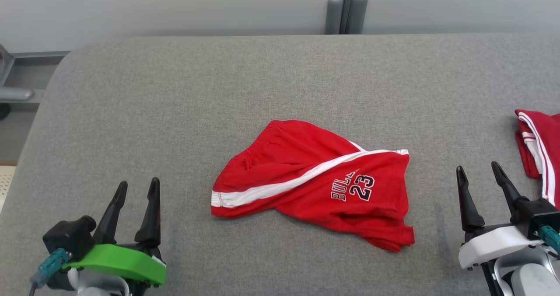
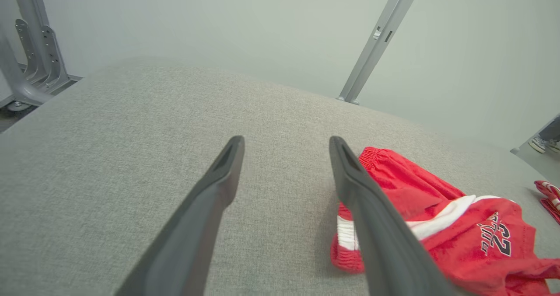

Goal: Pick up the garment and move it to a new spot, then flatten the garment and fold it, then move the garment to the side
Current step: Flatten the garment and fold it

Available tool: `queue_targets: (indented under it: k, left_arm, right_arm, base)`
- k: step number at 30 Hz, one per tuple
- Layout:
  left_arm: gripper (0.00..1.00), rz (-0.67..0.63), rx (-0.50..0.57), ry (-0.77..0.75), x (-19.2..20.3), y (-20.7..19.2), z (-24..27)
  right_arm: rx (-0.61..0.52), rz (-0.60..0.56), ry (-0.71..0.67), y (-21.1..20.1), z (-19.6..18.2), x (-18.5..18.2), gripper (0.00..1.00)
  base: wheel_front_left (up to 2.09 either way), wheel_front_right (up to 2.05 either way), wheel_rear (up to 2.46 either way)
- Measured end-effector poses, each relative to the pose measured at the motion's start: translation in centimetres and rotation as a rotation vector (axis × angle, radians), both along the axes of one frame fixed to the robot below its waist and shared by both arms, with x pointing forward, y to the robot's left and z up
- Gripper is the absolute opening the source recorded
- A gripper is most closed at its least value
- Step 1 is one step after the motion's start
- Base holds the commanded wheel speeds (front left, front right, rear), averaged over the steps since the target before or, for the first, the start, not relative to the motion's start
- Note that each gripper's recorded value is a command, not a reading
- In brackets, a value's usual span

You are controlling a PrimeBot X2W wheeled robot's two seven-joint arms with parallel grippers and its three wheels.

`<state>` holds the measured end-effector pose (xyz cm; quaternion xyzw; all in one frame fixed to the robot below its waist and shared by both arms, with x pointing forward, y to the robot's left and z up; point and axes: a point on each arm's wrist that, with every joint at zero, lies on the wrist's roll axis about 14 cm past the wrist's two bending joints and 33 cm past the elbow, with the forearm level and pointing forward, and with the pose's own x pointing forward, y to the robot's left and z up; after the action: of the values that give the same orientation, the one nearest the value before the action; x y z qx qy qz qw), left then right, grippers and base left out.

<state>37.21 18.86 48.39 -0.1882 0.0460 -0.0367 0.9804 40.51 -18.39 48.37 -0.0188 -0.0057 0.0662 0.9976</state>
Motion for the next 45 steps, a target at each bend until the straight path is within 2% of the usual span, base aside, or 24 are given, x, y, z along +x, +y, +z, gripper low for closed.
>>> queue_targets:
  k: [3,10,12,15,18,24,29,38,45]
  left_arm:
    - [1.0,0.028,0.045,-0.025,-0.7,0.8,0.3]
    - [1.0,0.073,0.045,-0.053,-1.7,1.7,0.4]
    - [1.0,0.043,0.033,-0.043,-1.7,0.6,-0.2]
    - [1.0,-0.048,0.015,-0.028,-1.4,-2.6,-0.8]
    - [1.0,-0.165,0.013,-0.065,0.4,-6.5,0.7]
    - [1.0,-0.48,0.013,-0.069,1.4,-16.2,2.5]
    - [1.0,-0.682,0.064,-0.02,1.4,-21.8,2.0]
    - [1.0,-0.88,0.154,0.139,2.3,-27.2,-1.6]
    - [1.0,-0.946,0.211,0.195,3.8,-29.4,-3.7]
  right_arm:
    - [0.007,-0.012,-0.004,-0.2,0.2,-0.6,1.0]
    - [0.018,-0.024,-0.01,-0.3,0.4,-1.2,1.0]
    - [0.02,-0.028,-0.007,-0.3,0.3,-1.2,1.0]
    - [0.026,-0.038,-0.004,-0.5,0.1,-1.1,1.0]
    - [0.03,-0.044,-0.005,-0.6,0.1,-1.0,1.0]
    - [0.035,-0.085,-0.02,-1.7,0.6,-0.7,1.0]
    - [0.035,-0.139,-0.006,-3.4,0.1,-1.2,1.0]
    - [0.035,-0.237,0.014,-6.0,-0.4,-2.8,1.0]
    - [0.025,-0.311,0.027,-8.1,-0.6,-4.1,1.0]
  base:
    - [0.0,0.0,0.0]
    - [0.0,0.0,0.0]
    - [0.0,0.0,0.0]
    - [0.0,0.0,0.0]
    - [0.0,0.0,0.0]
    - [0.0,0.0,0.0]
    - [0.0,0.0,0.0]
    - [0.0,0.0,0.0]
    - [0.0,0.0,0.0]
